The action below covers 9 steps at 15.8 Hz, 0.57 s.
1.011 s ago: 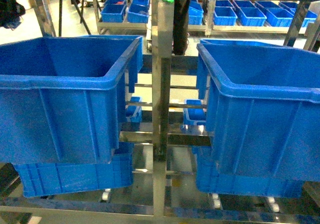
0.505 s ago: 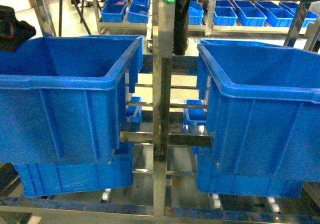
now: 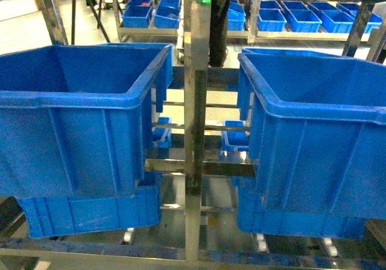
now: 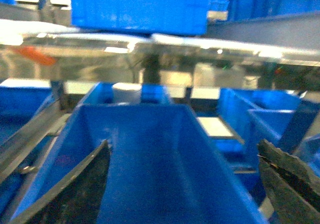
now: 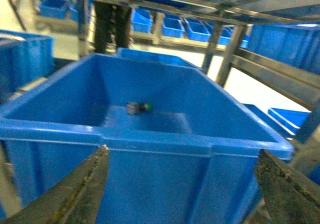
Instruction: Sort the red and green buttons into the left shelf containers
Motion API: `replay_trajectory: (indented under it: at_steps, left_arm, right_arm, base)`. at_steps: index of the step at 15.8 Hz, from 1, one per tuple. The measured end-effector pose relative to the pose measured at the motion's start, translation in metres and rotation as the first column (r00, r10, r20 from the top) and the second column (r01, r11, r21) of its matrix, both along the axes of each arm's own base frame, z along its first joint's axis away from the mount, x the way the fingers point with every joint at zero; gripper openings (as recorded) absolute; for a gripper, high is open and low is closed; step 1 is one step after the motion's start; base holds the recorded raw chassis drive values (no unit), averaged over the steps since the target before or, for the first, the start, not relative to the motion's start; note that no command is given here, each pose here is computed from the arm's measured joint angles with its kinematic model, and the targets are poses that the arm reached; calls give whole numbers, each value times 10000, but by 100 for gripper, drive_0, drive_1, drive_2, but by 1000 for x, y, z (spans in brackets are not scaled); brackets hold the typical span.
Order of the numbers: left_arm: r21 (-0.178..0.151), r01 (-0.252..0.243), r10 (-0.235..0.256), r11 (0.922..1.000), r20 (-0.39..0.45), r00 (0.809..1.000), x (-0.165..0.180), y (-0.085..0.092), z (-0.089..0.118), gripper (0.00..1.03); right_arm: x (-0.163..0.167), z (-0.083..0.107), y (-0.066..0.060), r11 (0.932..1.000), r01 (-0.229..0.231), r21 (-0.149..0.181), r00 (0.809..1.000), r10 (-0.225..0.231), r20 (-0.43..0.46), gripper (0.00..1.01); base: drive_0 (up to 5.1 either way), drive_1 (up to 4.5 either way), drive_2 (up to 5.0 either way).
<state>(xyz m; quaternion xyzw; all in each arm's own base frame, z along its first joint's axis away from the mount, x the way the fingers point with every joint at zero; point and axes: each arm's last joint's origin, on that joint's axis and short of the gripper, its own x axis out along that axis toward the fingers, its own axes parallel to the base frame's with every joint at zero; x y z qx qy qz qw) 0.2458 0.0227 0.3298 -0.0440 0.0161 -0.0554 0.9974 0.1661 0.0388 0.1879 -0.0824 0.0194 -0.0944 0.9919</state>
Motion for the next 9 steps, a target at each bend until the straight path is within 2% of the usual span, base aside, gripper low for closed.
replay_trajectory:
  at_steps: [1,2,3,4,5,6,7,8,9]
  left_arm:
    - [399,-771,770,9962,47,9970,-8,-3,-25,76]
    - [555,-1076,1069,9926,159,9941,-21,-5,-43,64]
    - [657,-1134,1102,9914,514,9926,-33,-8,-52,51]
    - [668,-1133,1089,9913,665,9918,-45,-10,-64,37]
    - [674,-1265,1238,9897,429,9914,-54,-16,-82,22]
    - [703,-1021,1010,9923,178,9947,-63,-23,-98,8]
    - [737,-986,975,9924,186,9951,-69,-24,-107,2]
    - [719,-1092,1074,9914,288,9938,-76,-23,-111,2]
    - [710,-1142,1116,9909,398,9930,-81,-22,-115,2]
  right_arm:
    - [-5,-1,-7,9939,-869,676,9960,853,268,78]
    - [-11,-4,-11,9816,-1569,1088,9874,1536,377,66]
    - [-15,-7,-14,9744,-1850,1274,9826,1817,374,53]
    - [-20,-10,-18,9725,-1869,1392,9823,1834,377,38]
    - [-25,-11,-22,9723,-1848,1432,9827,1809,395,24]
    - [-29,-13,-25,9718,-1854,1455,9825,1812,422,9]
    - [-31,-14,-27,9711,-1888,1460,9816,1825,558,2]
    - [-34,-20,-32,9679,-2051,1454,9784,1990,557,2]
    - [-36,-22,-39,9731,-1758,1488,9844,1720,381,2]
  base:
    - [0,0,0]
    - [0,0,0]
    - [0,0,0]
    - [0,0,0]
    - [0,0,0]
    - [0,0,0]
    - [0,0,0]
    - [0,0,0]
    - [0,0,0]
